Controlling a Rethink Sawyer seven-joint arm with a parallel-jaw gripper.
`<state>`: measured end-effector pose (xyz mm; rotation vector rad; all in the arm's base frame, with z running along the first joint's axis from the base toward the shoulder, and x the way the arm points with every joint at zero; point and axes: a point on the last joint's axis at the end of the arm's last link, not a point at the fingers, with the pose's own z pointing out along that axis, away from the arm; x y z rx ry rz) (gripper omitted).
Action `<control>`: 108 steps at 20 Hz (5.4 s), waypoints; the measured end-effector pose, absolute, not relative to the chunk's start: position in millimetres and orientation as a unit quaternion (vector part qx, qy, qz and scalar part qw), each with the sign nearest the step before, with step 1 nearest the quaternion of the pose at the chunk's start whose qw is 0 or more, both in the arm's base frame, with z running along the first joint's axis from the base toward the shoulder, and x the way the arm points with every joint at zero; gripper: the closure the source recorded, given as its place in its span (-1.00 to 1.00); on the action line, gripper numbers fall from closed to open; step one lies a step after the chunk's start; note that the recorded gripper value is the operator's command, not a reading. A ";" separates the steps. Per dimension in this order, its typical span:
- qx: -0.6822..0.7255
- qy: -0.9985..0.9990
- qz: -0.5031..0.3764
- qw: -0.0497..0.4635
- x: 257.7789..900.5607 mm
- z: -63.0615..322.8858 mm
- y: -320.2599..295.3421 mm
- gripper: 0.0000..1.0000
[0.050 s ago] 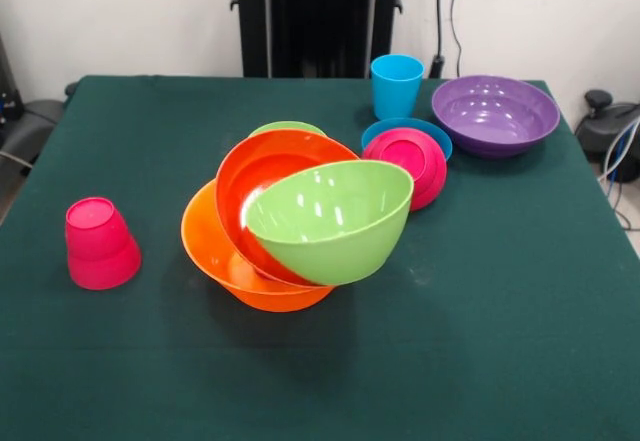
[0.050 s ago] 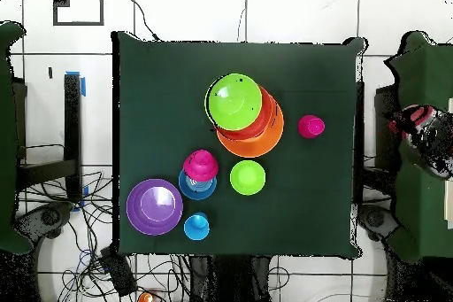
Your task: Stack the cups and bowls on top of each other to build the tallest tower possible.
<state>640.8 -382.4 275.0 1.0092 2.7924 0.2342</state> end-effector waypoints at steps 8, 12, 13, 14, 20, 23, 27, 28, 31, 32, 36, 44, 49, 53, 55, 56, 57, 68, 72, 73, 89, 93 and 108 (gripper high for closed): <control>0.319 0.940 0.089 0.077 657.0 241.7 -380.1 -1.00; 0.311 0.942 0.098 0.076 667.3 222.0 -379.3 -1.00; 0.310 0.943 0.098 0.077 668.9 218.4 -379.4 -1.00; 0.309 0.943 0.099 0.077 670.5 214.7 -379.7 -1.00; 0.304 0.943 0.098 0.095 684.6 184.0 -387.8 -1.00; 0.303 0.942 0.100 0.101 690.6 173.3 -390.2 -1.00; 0.303 0.941 0.101 0.108 697.1 155.4 -395.1 -1.00; 0.303 0.941 0.102 0.107 698.5 147.9 -396.3 -1.00; 0.303 0.941 0.103 0.106 699.7 139.6 -397.4 -1.00; 0.303 0.941 0.104 0.106 700.0 136.5 -397.5 -1.00; 0.302 0.942 0.102 0.106 701.8 126.6 -400.0 -1.00; 0.311 0.937 0.108 0.115 714.0 109.0 -407.4 -1.00; 0.315 0.934 0.116 0.119 723.4 91.3 -406.9 -1.00; 0.315 0.934 0.121 0.118 727.8 76.8 -403.1 -1.00; 0.314 0.934 0.122 0.116 729.0 68.3 -400.4 -1.00; 0.313 0.935 0.122 0.114 729.5 61.0 -397.8 -1.00; 0.312 0.935 0.122 0.112 729.6 57.5 -395.6 -1.00; 0.261 0.953 0.112 0.100 742.3 84.5 -336.5 -1.00; 0.223 0.964 0.100 0.104 759.4 115.7 -288.3 -1.00; 0.216 0.966 0.098 0.104 762.6 120.6 -279.9 -1.00; 0.183 0.973 0.104 0.098 766.4 184.8 -196.7 -1.00; 0.183 0.973 0.102 0.094 747.5 193.9 -183.3 -1.00; 0.169 0.979 0.041 0.105 633.0 211.2 -61.8 -1.00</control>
